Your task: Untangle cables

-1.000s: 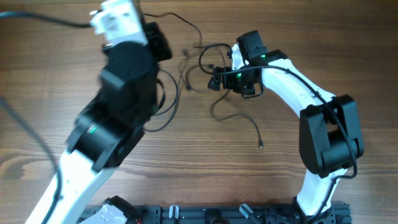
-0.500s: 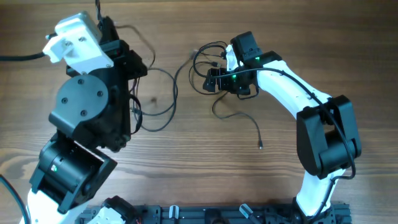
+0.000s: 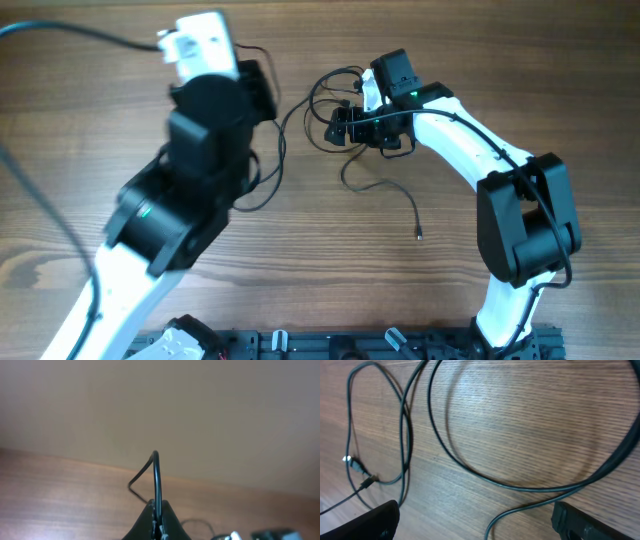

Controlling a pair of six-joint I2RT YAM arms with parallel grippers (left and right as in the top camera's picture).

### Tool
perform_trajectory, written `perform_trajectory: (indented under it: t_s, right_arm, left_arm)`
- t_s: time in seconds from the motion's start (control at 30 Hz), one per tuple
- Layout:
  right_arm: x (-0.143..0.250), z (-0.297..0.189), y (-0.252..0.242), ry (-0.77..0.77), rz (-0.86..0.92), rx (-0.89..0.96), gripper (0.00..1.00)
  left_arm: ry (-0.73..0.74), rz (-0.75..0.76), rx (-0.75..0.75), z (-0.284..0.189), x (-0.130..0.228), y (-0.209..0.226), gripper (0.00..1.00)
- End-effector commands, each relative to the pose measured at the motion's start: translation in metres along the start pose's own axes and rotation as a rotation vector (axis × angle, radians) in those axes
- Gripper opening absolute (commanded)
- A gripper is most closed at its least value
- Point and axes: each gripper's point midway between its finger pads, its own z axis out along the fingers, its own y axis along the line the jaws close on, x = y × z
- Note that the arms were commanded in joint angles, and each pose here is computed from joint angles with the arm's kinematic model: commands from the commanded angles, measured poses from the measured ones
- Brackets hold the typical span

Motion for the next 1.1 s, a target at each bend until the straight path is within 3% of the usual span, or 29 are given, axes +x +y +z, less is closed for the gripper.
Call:
perform_trajectory:
  t_s: [0.0,0.23,0.27,0.3,0.33,0.37,0.43,0.6,0.73,0.9,1.07]
  right_arm:
    - [-0.002,0.006,-0.021,-0.026,0.004,0.111,1.0]
    - [-0.014,-0.003,-0.058,-0.103,0.06,0.316,1.0]
    - [-0.015,-0.003,-0.058,-0.105,0.06,0.315,1.0]
    - [-0.015,-0.003,-0.058,-0.105,0.06,0.315,1.0]
    - [-0.015,-0.003,-0.058,-0.105,0.06,0.315,1.0]
    - [-0.015,-0.003,-0.058,-0.105,0.06,0.315,1.0]
    - [-0.015,-0.003,-0.058,-0.105,0.06,0.315,1.0]
    - [-0.017,-0.002,-0.047,-0.095,-0.007,0.261,1.0]
    - [-0.035,-0.014,-0.029,-0.119,-0.049,0.217,1.0]
    - [-0.06,-0.041,0.016,-0.141,-0.158,0.088,0.99]
    - [-0.053,-0.042,0.04,-0.103,-0.207,-0.045,0.99]
  left_arm:
    - [0.093,0.051,0.006,0.027,0.03,-0.016,0.11]
    - [0.336,0.144,-0.095,0.071,0.116,-0.016,0.08]
    - [0.379,0.159,-0.118,0.075,0.131,-0.013,0.15]
    - [0.413,0.177,-0.137,0.079,0.141,-0.009,0.33]
    - [0.449,0.192,-0.159,0.083,0.153,-0.004,0.65]
    - [0.473,0.189,-0.18,0.085,0.16,0.001,0.77]
    - [0.515,0.171,-0.197,0.089,0.171,0.008,0.88]
    - [0.67,0.01,-0.077,0.099,0.187,0.023,1.0]
    - [0.784,-0.196,0.08,0.104,0.189,0.033,1.0]
    - [0.76,-0.3,-0.016,0.116,0.178,0.09,1.0]
    - [0.737,-0.309,-0.18,0.119,0.183,0.141,1.0]
